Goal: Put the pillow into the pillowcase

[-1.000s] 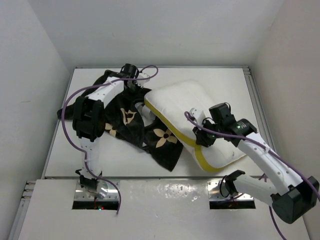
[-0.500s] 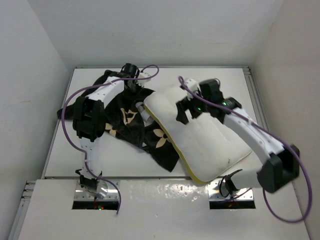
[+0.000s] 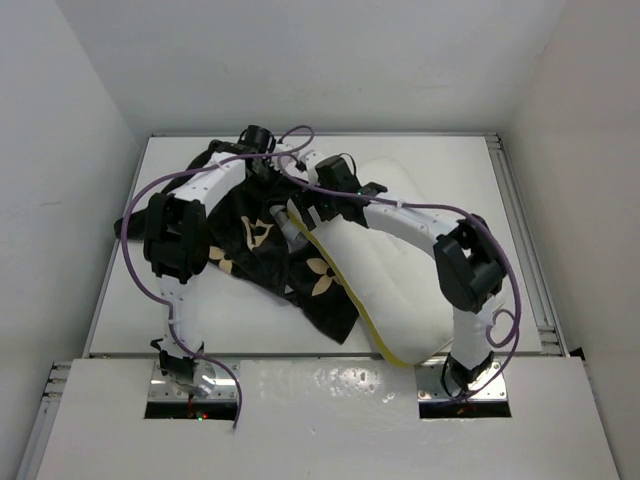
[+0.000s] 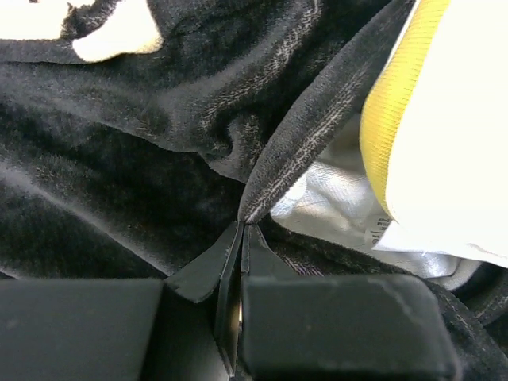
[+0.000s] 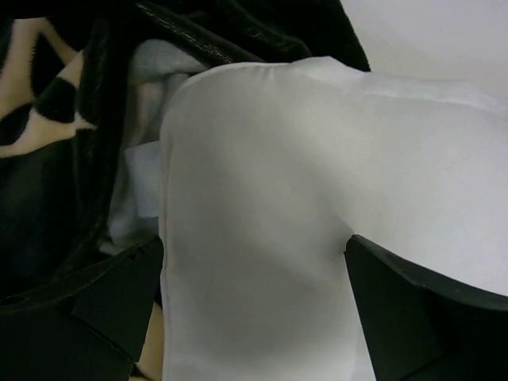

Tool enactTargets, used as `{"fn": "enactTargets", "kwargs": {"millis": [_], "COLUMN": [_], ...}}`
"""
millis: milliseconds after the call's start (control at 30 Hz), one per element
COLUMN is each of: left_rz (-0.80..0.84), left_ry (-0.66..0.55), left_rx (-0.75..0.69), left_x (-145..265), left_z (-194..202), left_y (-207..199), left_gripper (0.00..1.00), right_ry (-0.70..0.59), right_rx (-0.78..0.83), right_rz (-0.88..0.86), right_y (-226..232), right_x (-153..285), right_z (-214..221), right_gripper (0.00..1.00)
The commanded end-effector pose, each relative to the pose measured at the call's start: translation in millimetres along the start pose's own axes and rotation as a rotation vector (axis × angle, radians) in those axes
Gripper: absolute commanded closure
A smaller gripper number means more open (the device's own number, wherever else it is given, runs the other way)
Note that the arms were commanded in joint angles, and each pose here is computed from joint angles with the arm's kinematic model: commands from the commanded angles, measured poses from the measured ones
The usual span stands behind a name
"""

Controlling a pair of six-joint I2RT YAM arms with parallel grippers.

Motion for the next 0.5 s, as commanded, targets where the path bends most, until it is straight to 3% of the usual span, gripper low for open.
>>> {"fn": "enactTargets", "kwargs": {"millis": [0, 33, 100, 133, 167, 300, 467], "left_rz": [0.015, 0.018, 0.02, 0.019, 0.02, 0.029, 0.026], "left_ry": [-0.1, -0.101, -0.098, -0.097, -0.1, -0.097, -0.096], "left_rx": [-0.014, -0.012, -0.009, -0.005, -0.007, -0.006, -0.004], "left_x": [29, 29, 27, 27, 27, 26, 27], "left_z": [-14, -14, -14, -14, -16, -15, -16], "left_y": [-3, -2, -1, -1, -1, -1, -1], "left_gripper": [1.0, 1.0, 1.0, 1.0, 1.0, 1.0, 1.0], "right_ry": [-0.037, -0.03, -0.003, 0.01, 0.022, 0.026, -0.132], "right_rx": [-0.035, -0.043, -0.059, -0.068, -0.069, -0.033, 0.057], "right_rz": [0.071, 0.077, 0.061, 0.051, 0.044, -0.009, -0.156], "right_y": [6, 8, 13, 16, 18, 22, 33], "right_x": [-18, -21, -27, -28, -29, -17, 34], "right_z": [0, 4, 14, 18, 22, 27, 24], "right_gripper": [0.06, 0.07, 0.27, 0.38, 0.59, 1.0, 1.0]}}
Point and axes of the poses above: each gripper's point midway between its finger pads, its own x axis back along the fingers, its own y axis along the line the jaws close on, z = x × y, the point moved 9 cm from there along x, back along the fingers, and after that the axes turned 13 degrees about x, right-handed, at the moved point
